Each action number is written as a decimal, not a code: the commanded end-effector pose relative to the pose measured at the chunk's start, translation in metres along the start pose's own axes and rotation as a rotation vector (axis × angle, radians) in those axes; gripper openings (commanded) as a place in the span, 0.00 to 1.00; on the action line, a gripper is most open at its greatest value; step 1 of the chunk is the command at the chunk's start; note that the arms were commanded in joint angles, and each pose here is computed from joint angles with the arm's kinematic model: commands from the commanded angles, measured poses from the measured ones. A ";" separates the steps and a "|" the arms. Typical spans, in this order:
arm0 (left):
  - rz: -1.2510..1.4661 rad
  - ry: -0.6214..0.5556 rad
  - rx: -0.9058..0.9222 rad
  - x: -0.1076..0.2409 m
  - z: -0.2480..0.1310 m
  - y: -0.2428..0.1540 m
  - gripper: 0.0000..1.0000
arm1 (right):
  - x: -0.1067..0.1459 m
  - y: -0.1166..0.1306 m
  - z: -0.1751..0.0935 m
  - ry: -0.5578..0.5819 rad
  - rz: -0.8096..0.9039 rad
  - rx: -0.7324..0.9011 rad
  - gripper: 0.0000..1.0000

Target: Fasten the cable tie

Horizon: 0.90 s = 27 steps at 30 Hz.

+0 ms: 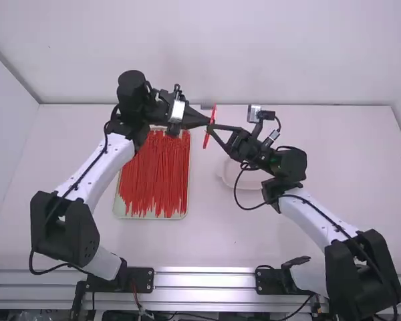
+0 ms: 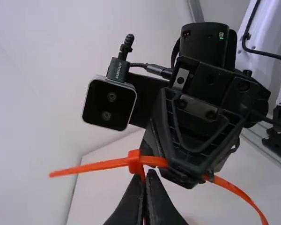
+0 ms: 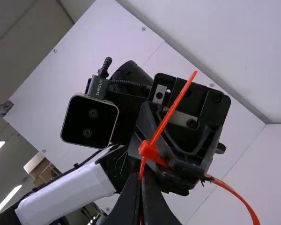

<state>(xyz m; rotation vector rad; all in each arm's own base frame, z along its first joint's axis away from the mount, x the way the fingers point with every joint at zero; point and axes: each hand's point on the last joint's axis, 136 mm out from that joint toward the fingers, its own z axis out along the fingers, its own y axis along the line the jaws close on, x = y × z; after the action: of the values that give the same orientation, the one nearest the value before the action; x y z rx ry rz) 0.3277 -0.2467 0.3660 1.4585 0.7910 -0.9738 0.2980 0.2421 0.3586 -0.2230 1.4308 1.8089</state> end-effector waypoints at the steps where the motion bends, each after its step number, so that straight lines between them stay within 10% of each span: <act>1: 0.006 -0.044 0.090 -0.004 0.007 -0.017 0.01 | -0.032 0.000 -0.005 -0.111 -0.028 0.020 0.00; 9: 0.013 -0.037 0.076 -0.001 0.001 -0.015 0.02 | -0.029 0.000 -0.006 -0.086 -0.023 0.016 0.01; 19: -0.037 -0.028 0.060 0.002 -0.005 -0.012 0.02 | -0.026 0.010 -0.006 -0.065 -0.052 -0.024 0.41; 27: -0.083 -0.045 0.103 0.000 0.011 -0.022 0.02 | -0.030 0.010 -0.006 -0.087 -0.051 -0.019 0.44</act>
<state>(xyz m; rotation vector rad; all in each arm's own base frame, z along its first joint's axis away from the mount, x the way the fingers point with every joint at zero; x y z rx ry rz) 0.3142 -0.2503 0.3600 1.4804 0.7974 -1.0750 0.3077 0.2233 0.3681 -0.1839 1.3765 1.7764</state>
